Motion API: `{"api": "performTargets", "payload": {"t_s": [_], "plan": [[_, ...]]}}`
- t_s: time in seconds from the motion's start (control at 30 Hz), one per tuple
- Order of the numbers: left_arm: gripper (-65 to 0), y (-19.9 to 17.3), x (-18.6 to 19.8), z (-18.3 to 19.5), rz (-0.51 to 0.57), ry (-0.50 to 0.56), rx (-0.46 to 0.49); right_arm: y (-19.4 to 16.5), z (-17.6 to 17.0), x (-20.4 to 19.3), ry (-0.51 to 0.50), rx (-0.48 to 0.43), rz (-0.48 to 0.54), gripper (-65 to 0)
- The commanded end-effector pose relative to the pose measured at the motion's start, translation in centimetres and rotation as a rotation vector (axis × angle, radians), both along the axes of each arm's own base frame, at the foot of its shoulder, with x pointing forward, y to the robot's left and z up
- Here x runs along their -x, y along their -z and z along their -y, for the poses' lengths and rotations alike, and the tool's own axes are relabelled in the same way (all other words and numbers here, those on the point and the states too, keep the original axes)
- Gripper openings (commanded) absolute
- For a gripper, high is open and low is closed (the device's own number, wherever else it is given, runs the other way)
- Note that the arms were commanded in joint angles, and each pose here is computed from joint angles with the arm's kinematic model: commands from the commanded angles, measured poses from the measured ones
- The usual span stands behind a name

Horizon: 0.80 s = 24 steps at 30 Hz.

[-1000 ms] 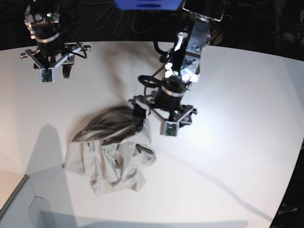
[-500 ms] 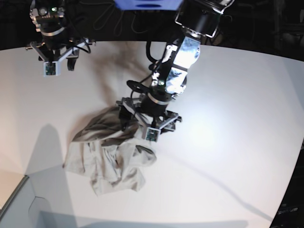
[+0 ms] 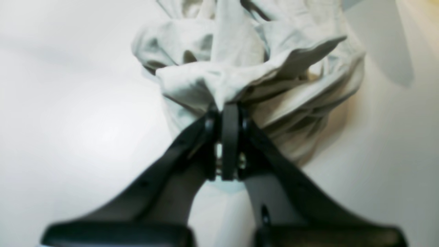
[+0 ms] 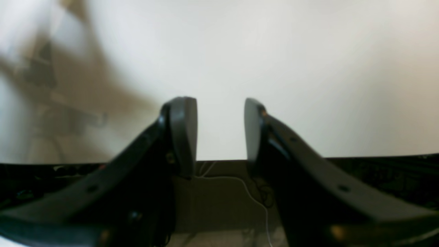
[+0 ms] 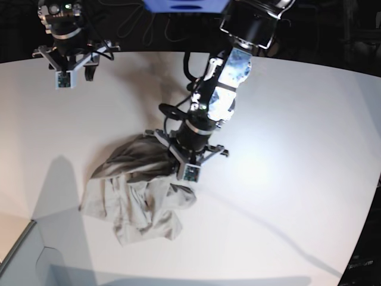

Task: Layout the t-shirt on the table in an organized manner, then fold the t-shirt properly
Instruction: 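Drag the pinched shirt with the left gripper away from the right arm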

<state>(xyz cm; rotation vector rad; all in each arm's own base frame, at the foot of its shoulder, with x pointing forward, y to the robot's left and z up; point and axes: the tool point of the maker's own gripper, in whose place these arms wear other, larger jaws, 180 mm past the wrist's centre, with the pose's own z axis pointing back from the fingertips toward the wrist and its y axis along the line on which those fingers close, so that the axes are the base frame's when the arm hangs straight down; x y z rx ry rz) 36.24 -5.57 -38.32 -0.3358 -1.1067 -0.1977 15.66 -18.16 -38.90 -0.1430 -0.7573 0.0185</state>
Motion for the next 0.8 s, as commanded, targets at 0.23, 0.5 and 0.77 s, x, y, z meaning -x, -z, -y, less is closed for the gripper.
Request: {"api": "performTargets", "payload": {"t_s": [0.23, 0.5, 0.77], "plan": [[-65.0, -12.7, -2.0, -0.3, 0.319, -0.039, 0.13, -0.7, 0.0, -0.3, -0.008, 0.008, 0.03, -41.8], [-65.0, -23.9, -0.6, -3.7, 0.617, -0.065, 0.163, -0.7, 0.0, -0.3, -0.009, 0.009, 0.03, -41.8], [-65.0, -29.7, -1.6, -13.3, 0.8, -0.269, 0.088, -0.9, 0.1, -0.6, -0.008, 0.01, 0.038, -41.8]]}}
